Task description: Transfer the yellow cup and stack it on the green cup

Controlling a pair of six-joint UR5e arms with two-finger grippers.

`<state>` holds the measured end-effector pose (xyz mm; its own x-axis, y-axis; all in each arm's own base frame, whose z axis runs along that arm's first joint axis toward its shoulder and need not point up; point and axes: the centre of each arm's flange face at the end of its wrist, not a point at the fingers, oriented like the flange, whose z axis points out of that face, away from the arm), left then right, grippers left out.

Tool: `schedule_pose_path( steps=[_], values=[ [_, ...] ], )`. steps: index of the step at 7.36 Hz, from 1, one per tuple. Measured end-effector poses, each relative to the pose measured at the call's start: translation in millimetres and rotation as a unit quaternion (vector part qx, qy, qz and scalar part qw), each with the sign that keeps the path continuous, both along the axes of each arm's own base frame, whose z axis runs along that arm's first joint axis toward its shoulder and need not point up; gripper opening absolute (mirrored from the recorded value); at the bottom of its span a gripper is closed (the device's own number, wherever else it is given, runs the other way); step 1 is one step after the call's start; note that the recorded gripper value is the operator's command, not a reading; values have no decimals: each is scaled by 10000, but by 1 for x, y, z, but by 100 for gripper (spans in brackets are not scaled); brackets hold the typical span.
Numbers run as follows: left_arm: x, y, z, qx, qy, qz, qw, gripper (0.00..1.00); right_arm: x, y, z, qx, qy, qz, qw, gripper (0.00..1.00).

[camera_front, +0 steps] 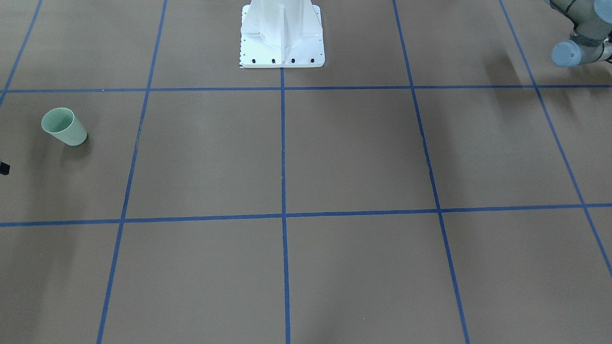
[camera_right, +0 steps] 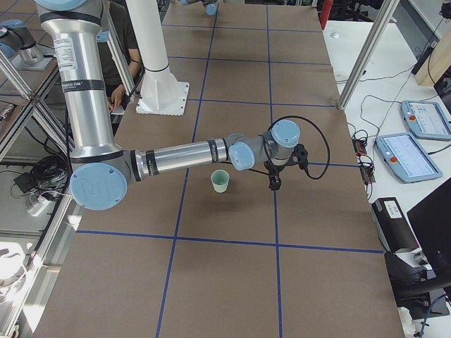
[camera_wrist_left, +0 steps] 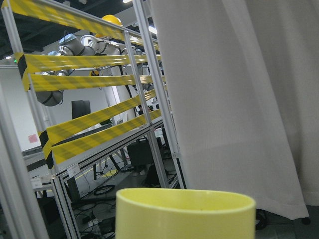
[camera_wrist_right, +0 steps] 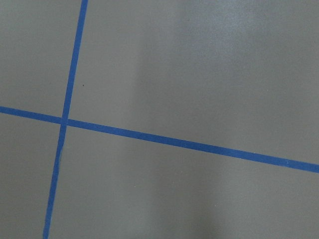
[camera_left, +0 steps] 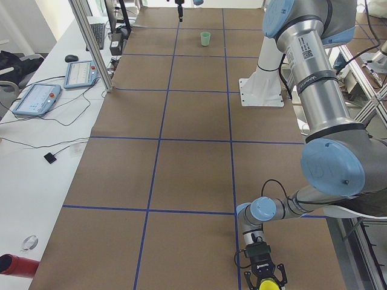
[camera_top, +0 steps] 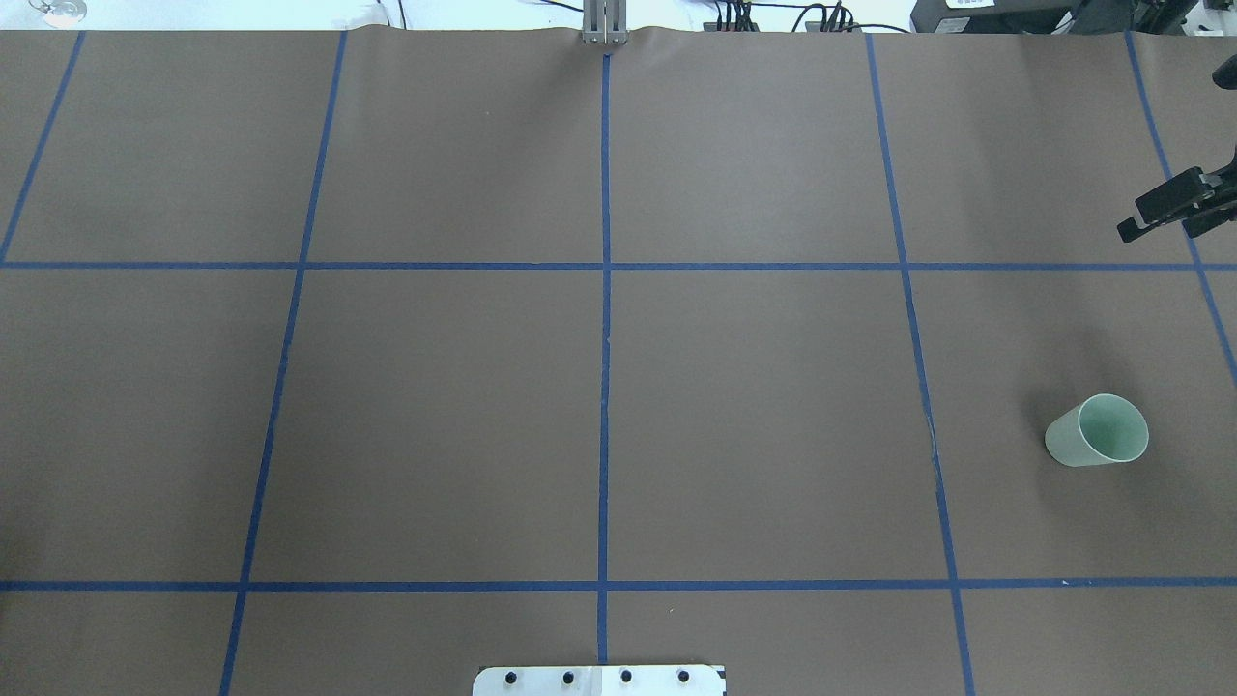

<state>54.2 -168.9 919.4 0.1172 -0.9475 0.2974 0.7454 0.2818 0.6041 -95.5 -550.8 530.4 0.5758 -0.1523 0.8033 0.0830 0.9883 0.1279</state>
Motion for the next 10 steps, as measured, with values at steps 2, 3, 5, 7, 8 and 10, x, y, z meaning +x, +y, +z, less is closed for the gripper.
schedule_pose_path(
  steps=[2,3,5,7,8,10],
  values=[
    [3,-29,-5,723,37,895,9934,49,0,0,-1,-91,-13,62,9999,100],
    [9,-43,-10,1131,113,1369,9840,49,0,-1,-2,-82,-14,73,9999,100],
    [23,-75,-29,1969,299,2329,9519,49,-3,-11,-9,-27,-10,76,10000,100],
    [51,-125,-66,2650,655,2660,9245,49,-10,-24,-1,-120,34,61,9999,100],
    [82,-172,-96,2968,746,2635,9148,49,-12,-32,2,-169,41,55,9998,100],
    [126,-247,-147,3286,698,2765,9004,49,-16,-42,3,-206,39,42,9998,100]
  ],
)
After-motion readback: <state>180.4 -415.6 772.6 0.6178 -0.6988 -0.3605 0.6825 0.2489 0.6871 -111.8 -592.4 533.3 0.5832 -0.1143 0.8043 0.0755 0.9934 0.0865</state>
